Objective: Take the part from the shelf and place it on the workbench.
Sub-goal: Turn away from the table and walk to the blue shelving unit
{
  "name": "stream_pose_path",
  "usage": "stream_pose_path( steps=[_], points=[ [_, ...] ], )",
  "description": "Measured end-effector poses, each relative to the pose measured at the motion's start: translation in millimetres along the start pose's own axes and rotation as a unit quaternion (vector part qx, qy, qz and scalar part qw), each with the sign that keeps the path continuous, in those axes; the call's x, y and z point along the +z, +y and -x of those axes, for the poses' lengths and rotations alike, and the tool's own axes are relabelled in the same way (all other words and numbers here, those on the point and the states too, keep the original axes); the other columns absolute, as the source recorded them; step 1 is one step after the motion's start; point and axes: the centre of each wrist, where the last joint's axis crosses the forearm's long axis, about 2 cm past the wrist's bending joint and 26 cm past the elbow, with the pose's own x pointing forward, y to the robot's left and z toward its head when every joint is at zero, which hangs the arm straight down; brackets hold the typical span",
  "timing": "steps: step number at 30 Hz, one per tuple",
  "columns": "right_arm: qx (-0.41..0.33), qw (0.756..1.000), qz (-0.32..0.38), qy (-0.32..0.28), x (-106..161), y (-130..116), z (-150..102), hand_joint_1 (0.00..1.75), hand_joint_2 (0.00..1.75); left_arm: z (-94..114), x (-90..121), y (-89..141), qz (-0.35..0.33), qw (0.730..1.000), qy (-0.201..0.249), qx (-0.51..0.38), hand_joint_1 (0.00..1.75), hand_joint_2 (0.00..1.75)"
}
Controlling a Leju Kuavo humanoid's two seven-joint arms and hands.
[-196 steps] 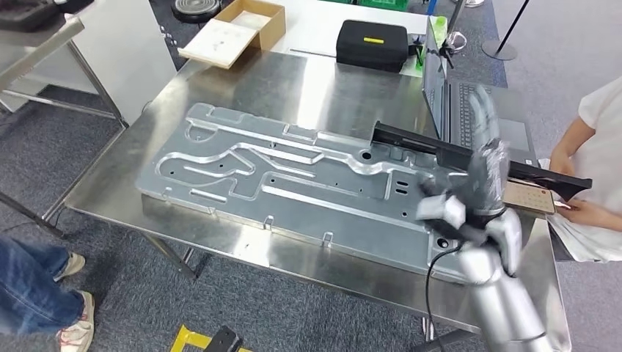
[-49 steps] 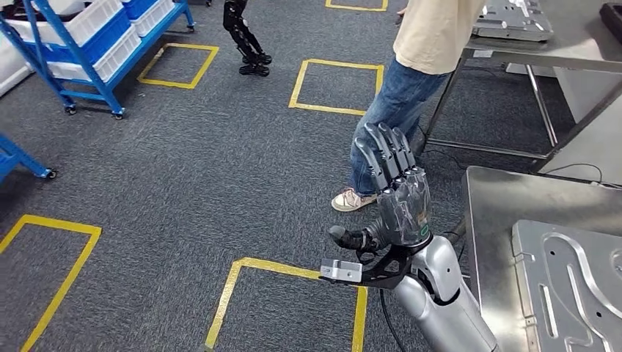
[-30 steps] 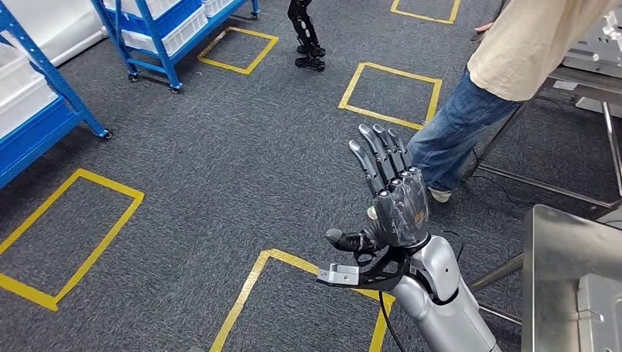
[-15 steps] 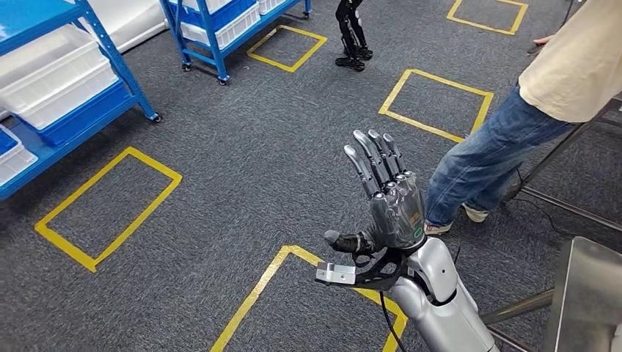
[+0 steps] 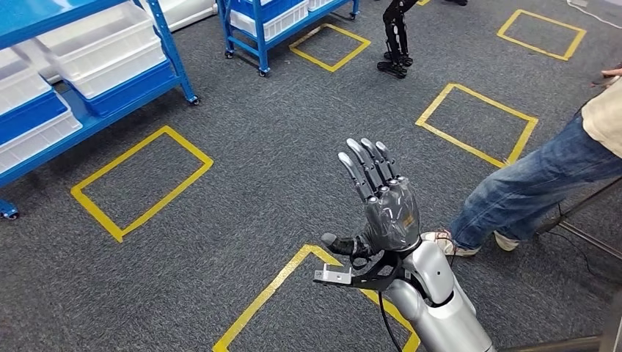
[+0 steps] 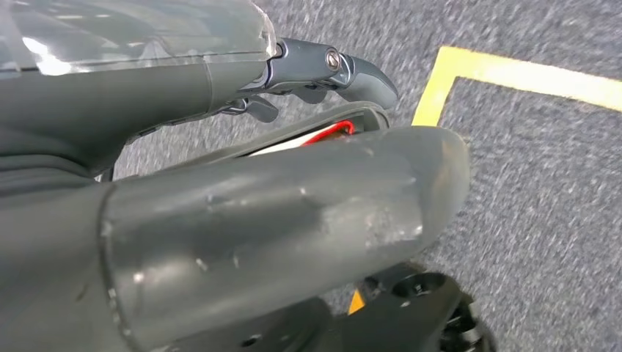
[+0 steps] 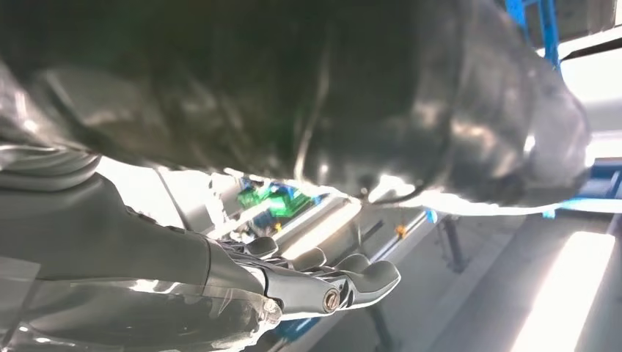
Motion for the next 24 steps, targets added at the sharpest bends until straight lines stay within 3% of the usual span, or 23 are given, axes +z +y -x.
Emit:
stream_pose_path(
  steps=[24],
  points=[
    [0.033, 0.995, -0.083, 0.041, 34, 20, 20, 0.00, 0.00, -5, -2, -3, 0.005, 1.000, -0.002, -0.003, 0.00, 0.00]
  ],
)
